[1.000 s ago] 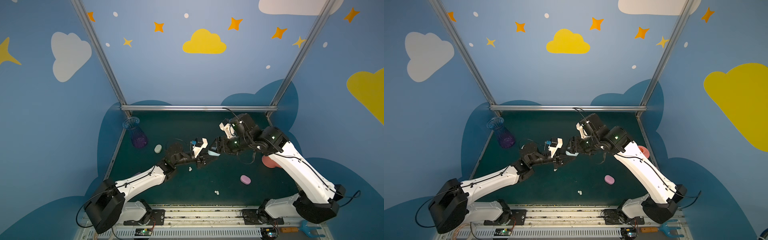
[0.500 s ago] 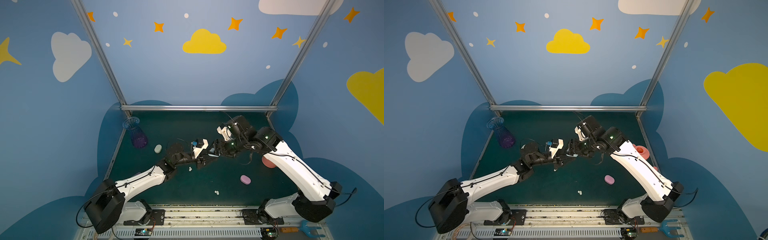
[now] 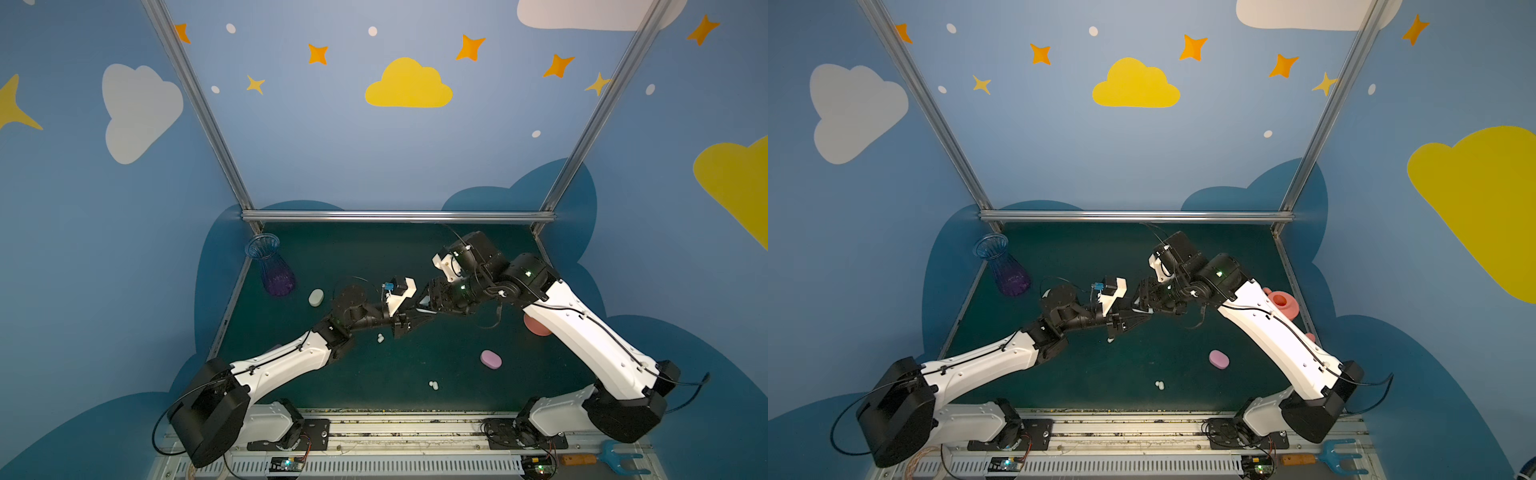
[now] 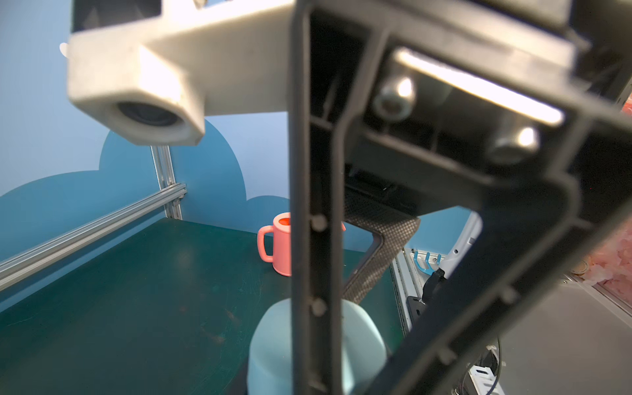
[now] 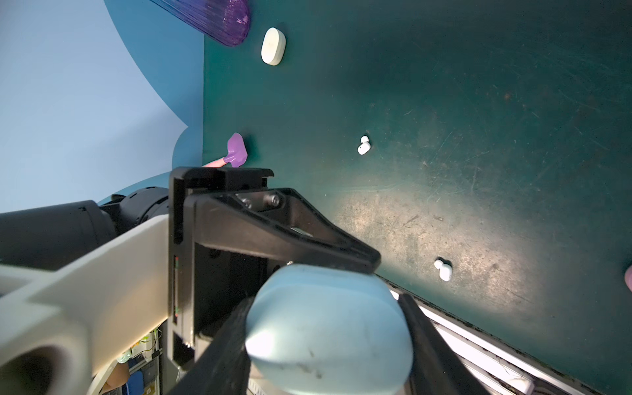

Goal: Insert wireless bluetooth earbuds into charging case
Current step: Place the charging case at the middle-right of the table.

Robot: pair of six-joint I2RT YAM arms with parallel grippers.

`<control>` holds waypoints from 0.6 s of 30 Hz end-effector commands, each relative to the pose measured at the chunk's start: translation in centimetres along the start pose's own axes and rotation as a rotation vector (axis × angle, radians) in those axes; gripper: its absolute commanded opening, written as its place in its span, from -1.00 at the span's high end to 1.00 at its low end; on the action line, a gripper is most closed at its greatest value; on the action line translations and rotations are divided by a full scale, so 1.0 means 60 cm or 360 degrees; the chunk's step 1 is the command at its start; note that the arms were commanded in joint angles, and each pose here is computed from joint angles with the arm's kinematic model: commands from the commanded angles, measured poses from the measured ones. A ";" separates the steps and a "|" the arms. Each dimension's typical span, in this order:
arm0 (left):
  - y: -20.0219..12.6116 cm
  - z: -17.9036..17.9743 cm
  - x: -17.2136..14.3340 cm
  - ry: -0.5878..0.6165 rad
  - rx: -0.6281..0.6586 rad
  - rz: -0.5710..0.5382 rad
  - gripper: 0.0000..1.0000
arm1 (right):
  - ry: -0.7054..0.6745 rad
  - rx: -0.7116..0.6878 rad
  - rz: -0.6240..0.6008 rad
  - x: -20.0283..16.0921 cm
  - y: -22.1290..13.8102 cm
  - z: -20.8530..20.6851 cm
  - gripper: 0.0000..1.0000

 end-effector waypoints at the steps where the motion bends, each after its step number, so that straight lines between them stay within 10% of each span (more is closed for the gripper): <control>1: 0.002 0.003 0.007 -0.0019 0.0028 -0.0019 -0.10 | -0.0008 0.0020 -0.0038 0.002 0.000 -0.003 0.04; 5: -0.004 0.006 -0.007 -0.0122 0.0104 0.0044 -1.00 | 0.0017 -0.0061 -0.0106 0.005 -0.004 -0.034 0.04; 18: -0.080 0.032 -0.069 -0.0491 0.0691 0.0311 -1.00 | 0.0196 -0.0447 -0.0270 0.012 0.052 -0.209 -0.02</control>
Point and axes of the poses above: each gripper's point midway between its finger pads, its own y axis out along the fingers, its own z axis along the line the jaws close on, x = y × z, the point moved 8 cm from there along -y, back along the fingers, and after that the axes turned 2 degrees about y, right-handed, at the moved point
